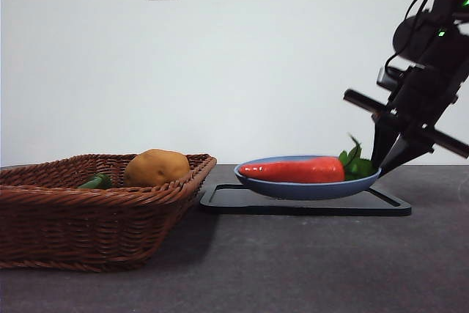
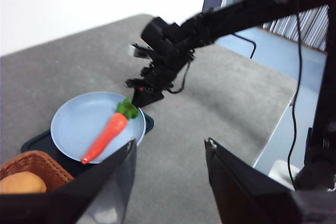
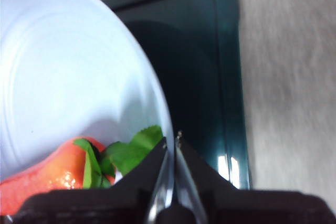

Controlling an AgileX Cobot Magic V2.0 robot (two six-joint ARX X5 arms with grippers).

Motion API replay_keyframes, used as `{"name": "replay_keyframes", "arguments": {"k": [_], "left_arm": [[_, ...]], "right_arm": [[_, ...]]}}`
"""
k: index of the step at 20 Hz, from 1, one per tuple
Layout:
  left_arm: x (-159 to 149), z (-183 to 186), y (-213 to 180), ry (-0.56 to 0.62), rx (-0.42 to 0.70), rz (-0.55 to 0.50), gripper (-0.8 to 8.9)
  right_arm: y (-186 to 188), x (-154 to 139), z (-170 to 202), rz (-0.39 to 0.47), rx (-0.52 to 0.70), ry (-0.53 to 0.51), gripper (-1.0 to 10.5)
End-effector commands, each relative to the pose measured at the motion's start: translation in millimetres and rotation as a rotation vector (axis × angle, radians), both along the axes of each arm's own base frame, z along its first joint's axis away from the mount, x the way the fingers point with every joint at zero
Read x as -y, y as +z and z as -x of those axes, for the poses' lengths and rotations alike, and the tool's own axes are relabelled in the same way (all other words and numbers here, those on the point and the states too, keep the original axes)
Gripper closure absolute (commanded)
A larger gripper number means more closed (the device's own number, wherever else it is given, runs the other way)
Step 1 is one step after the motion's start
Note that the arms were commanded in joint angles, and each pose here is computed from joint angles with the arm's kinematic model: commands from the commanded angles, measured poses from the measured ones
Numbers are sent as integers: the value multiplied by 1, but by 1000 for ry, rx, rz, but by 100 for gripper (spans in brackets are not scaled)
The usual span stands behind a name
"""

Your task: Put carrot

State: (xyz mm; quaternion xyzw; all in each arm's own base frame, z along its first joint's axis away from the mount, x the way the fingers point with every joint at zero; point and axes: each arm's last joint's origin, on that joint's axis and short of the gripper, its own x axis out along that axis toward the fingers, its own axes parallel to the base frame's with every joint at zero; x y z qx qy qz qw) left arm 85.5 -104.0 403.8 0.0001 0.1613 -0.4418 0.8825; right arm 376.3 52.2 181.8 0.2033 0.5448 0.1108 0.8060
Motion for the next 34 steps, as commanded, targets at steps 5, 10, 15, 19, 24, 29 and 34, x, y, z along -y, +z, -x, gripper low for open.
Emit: {"name": "replay_keyframes", "arguments": {"k": [5,10,15,19,24,29,34], "left_arm": [[-1,2,5,-3,9,12,579],[0,-6,4,145,94,-68,580],[16,-26,7,302,219,-109,582],[36,-51,-2,351,225,-163,660],[47,-82,-25,392,163,-305,807],[15,-97,-38,490,64,-470,808],[-24,-84,-35,491,29,-381,807]], "right_arm": [[-14,-2,-14,-16,-24,-43,776],[-2,3,-11,-6,13,-22,741],[50,16,14,30,86,26,772],[104,18,52,61,193,92,902],[154,8,109,104,283,183,943],[190,-9,169,272,432,203,943],[203,-18,219,295,652,207,943]]}}
